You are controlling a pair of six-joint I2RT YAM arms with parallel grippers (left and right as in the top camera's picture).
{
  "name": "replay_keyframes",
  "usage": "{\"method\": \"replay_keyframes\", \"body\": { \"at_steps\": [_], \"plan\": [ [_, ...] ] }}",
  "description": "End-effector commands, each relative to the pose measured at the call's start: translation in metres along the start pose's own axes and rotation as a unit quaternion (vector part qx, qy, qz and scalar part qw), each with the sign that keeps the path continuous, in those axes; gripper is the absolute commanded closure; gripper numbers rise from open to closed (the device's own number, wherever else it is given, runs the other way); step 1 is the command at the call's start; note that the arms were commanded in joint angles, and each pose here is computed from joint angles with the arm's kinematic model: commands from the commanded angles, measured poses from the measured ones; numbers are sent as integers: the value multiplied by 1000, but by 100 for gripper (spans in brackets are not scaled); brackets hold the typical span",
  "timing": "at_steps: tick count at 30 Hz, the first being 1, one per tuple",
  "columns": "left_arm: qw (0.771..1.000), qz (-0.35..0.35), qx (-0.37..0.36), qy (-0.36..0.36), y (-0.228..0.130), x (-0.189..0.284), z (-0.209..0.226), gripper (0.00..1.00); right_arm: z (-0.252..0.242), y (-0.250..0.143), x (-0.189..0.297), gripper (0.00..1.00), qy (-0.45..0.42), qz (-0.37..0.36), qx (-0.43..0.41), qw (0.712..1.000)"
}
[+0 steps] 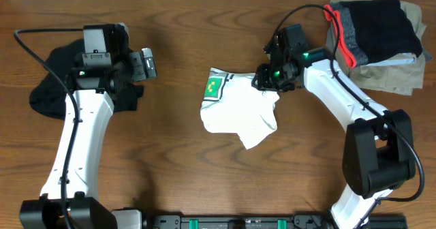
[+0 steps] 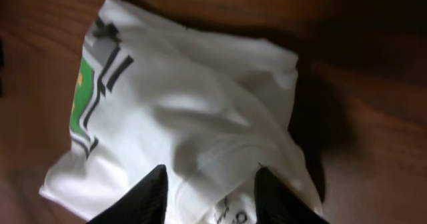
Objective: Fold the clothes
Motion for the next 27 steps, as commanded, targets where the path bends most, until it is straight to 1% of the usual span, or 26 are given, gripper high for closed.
{"method": "replay_keyframes", "body": {
  "at_steps": [1,3,6,8,11,13,14,16,17,19,22,23,25,26,27],
  "plan": [
    [1000,-1,-7,7,2,-1,3,2,-9,9,-1,64,-19,-22,-5,1000],
    [1000,-1,-7,7,2,-1,3,2,-9,18,-1,73,-20,-43,1,999],
    [1000,-1,-7,7,2,-1,3,2,-5,34,1,91,-16,-77,17,997],
    [1000,-1,-7,7,2,-1,3,2,-2,44,2,99,-11,-99,34,994],
    [1000,-1,-7,7,2,-1,3,2,-1,53,5,99,-9,-120,40,992],
    [1000,-1,-7,7,2,-1,3,2,-2,50,4,99,-10,-112,36,993],
    [1000,0,-7,7,2,-1,3,2,-4,45,4,94,-9,-101,32,994],
    [1000,1,-7,8,1,-1,3,2,-8,34,3,79,-7,-74,20,997],
    [1000,2,-7,8,1,-1,3,2,-12,28,3,69,-7,-58,14,998],
    [1000,3,-7,8,1,-1,3,2,-18,15,5,55,0,-26,24,999],
    [1000,2,-7,8,1,-1,3,2,-30,-4,8,40,-2,18,45,999],
    [1000,2,-7,8,1,-1,3,2,-32,-9,8,33,-4,28,57,998],
    [1000,2,-7,8,1,-1,3,2,-35,-16,5,23,-5,39,75,996],
    [1000,2,-7,8,1,-1,3,2,-36,-19,3,20,-5,41,78,996],
    [1000,2,-7,8,1,-1,3,2,-38,-21,0,19,-5,43,82,996]
  ]
}}
Point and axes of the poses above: each gripper's point midway between its finger pads, its own x axis back along the fingers, its own z axis along the line the jaws close on, y = z × x, the point moved 2 cm from there along x, back along the fingers, and after that the axes turned 3 degrees about x, right-handed, at the moved point
